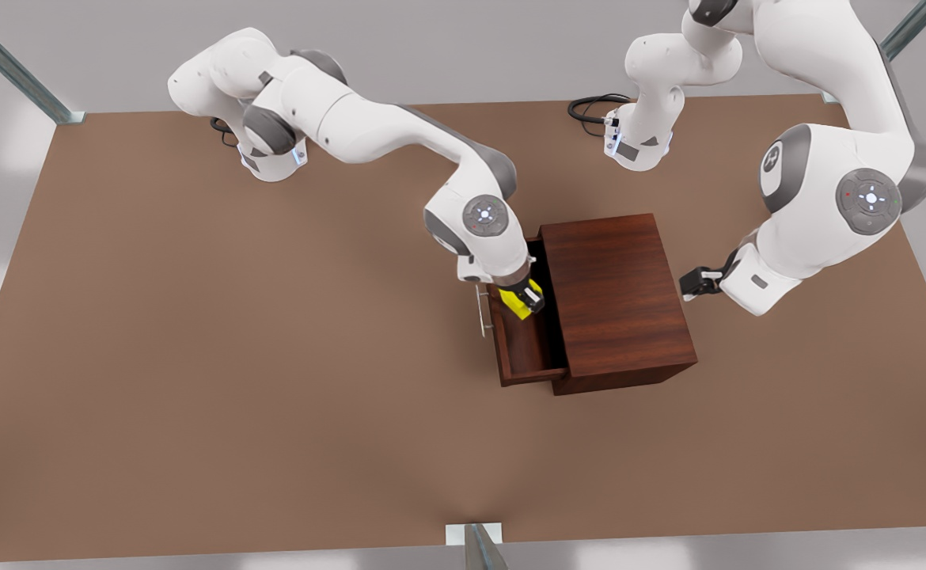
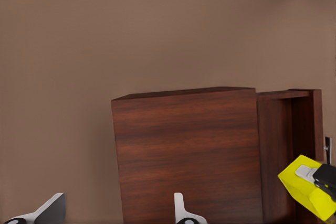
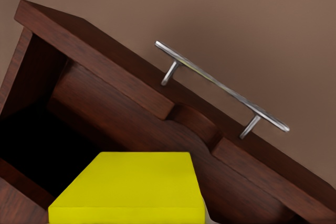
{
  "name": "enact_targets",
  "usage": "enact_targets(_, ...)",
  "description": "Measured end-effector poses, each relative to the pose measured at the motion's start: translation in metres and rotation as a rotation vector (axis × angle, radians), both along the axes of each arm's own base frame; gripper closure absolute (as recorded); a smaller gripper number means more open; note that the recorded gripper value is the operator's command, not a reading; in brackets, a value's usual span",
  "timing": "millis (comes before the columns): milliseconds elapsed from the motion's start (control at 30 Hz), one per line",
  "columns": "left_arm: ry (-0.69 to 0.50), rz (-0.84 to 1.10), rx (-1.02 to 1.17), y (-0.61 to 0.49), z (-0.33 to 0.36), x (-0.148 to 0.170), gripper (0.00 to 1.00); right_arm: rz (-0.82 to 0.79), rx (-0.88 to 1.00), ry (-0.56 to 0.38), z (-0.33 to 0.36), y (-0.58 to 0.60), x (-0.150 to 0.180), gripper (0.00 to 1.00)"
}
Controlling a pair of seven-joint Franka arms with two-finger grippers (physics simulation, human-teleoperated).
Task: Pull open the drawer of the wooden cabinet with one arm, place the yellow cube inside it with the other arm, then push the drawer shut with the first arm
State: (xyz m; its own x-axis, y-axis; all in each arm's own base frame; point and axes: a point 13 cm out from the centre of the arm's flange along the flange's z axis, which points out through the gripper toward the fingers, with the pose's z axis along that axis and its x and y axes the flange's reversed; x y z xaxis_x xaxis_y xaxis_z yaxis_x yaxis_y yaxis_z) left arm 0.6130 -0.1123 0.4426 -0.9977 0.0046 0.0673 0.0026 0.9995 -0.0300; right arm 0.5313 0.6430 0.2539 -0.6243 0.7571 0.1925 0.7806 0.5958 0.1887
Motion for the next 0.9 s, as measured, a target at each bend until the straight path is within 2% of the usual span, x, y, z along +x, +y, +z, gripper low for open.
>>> enact_targets(67,-0.001,-0.019,-0.001,-0.001,0.0,0.0,0.0,-0.025,0.004,0.001,-0.003,0.004,-0.001,0.22)
enact_targets(100,-0.001,-0.028,-0.002,-0.002,0.0,0.0,0.0,-0.038,0.006,0.004,-0.004,0.005,-0.001,0.0)
enact_targets(267,-0.002,-0.066,-0.005,-0.004,0.0,-0.001,0.0,-0.1,0.011,0.006,-0.002,0.002,0.006,0.0)
enact_targets(300,-0.003,-0.073,-0.005,-0.005,0.0,-0.001,0.0,-0.13,0.013,0.005,0.006,-0.01,0.019,0.0)
enact_targets(367,-0.004,-0.084,-0.006,-0.004,0.001,-0.001,0.0,-0.243,0.023,-0.006,0.056,-0.08,0.08,0.0)
enact_targets(467,-0.005,-0.096,-0.008,-0.004,0.001,0.0,0.0,-0.426,0.031,0.023,0.136,-0.264,0.17,0.0)
enact_targets(500,-0.005,-0.1,-0.008,-0.003,0.001,0.0,0.0,-0.477,0.019,0.033,0.155,-0.337,0.188,0.0)
enact_targets(533,-0.005,-0.104,-0.008,-0.003,0.001,0.0,0.0,-0.51,-0.021,0.046,0.164,-0.412,0.193,0.0)
enact_targets(600,-0.007,-0.112,-0.009,-0.004,0.001,0.0,0.0,-0.512,-0.148,0.103,0.148,-0.54,0.173,0.0)
enact_targets(667,-0.015,-0.122,-0.007,-0.014,0.003,0.002,0.0,-0.458,-0.264,0.191,0.117,-0.633,0.118,0.0)
enact_targets(800,-0.01,-0.179,0.001,-0.1,-0.002,-0.017,0.0,-0.207,-0.293,0.317,0.065,-0.666,0.021,0.0)
enact_targets(900,-0.002,-0.194,0.008,-0.186,-0.006,-0.054,0.0,-0.049,-0.268,0.297,0.058,-0.669,0.009,0.0)
